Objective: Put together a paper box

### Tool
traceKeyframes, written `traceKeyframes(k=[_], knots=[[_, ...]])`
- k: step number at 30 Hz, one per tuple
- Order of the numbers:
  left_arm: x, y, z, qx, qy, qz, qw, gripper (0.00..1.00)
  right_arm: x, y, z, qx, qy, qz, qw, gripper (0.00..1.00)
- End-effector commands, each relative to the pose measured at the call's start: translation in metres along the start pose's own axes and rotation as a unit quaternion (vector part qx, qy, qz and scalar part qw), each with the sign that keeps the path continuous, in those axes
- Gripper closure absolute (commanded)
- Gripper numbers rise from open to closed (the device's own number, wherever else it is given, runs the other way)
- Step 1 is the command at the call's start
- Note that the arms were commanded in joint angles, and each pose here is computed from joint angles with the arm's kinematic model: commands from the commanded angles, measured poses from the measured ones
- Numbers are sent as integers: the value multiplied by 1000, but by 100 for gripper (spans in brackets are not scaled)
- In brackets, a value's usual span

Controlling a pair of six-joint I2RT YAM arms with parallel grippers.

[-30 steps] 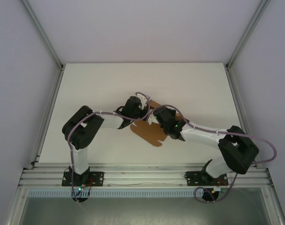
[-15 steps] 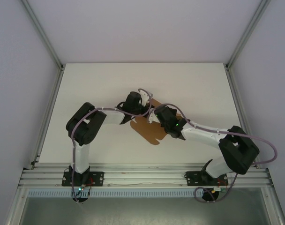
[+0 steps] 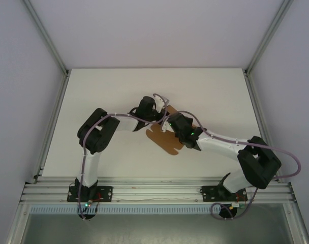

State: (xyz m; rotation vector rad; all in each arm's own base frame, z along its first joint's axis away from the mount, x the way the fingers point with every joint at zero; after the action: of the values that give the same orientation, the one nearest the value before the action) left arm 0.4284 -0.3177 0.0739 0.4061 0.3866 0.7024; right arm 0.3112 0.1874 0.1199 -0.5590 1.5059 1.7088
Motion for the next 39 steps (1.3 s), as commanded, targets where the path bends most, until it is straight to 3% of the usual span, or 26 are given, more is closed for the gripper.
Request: traceKeyframes(k=[1, 2, 3, 4, 8, 14, 22, 27, 32, 36, 39], knots=[[-3, -2, 12, -17, 30, 22, 999, 100, 47, -1, -1, -23, -13, 112, 993, 64], [-1, 1, 9, -16, 31, 28, 999, 100, 35, 0, 1, -32, -48, 96, 994, 43], [1, 5, 6, -16, 34, 37, 999, 100, 22, 3, 3, -44, -88, 80, 992, 7], [1, 8, 5, -15, 38, 40, 998, 100, 9, 7, 4, -56, -120, 65, 989, 0], [0, 25, 3, -17, 59, 36, 997, 100, -45, 32, -1, -98, -225, -20, 969, 0], [2, 56, 13, -37, 106, 24, 993, 100, -82, 81, -19, -135, -319, -45, 937, 0], [6, 95, 25, -51, 193, -29, 979, 100, -82, 107, -33, -140, -411, 36, 900, 0], [3, 107, 21, -28, 179, -30, 983, 100, -94, 105, -20, -168, -468, 95, 862, 9], [1, 109, 16, -4, 180, -27, 983, 100, -93, 99, 3, -179, -468, 153, 852, 24], [3, 112, 18, -6, 182, -15, 983, 100, -87, 84, 6, -162, -468, 163, 853, 54], [7, 112, 17, -3, 193, 0, 981, 100, -84, 81, 9, -172, -466, 169, 851, 70]])
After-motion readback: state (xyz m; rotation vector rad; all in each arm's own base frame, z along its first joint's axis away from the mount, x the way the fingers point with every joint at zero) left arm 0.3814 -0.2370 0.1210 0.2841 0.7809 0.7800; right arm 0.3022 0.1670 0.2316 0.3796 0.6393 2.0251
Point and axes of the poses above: each hand's point on the last joint's axis, 136 mm out from that joint toward the fingers, its own y axis back along the fingers, its own x axis along the line the jaws close on, z = x × y, the point moved 2 cm from there along y, back along the fingers, and after that the axes turned 5 degrees about -y, right-handed, at the moved point
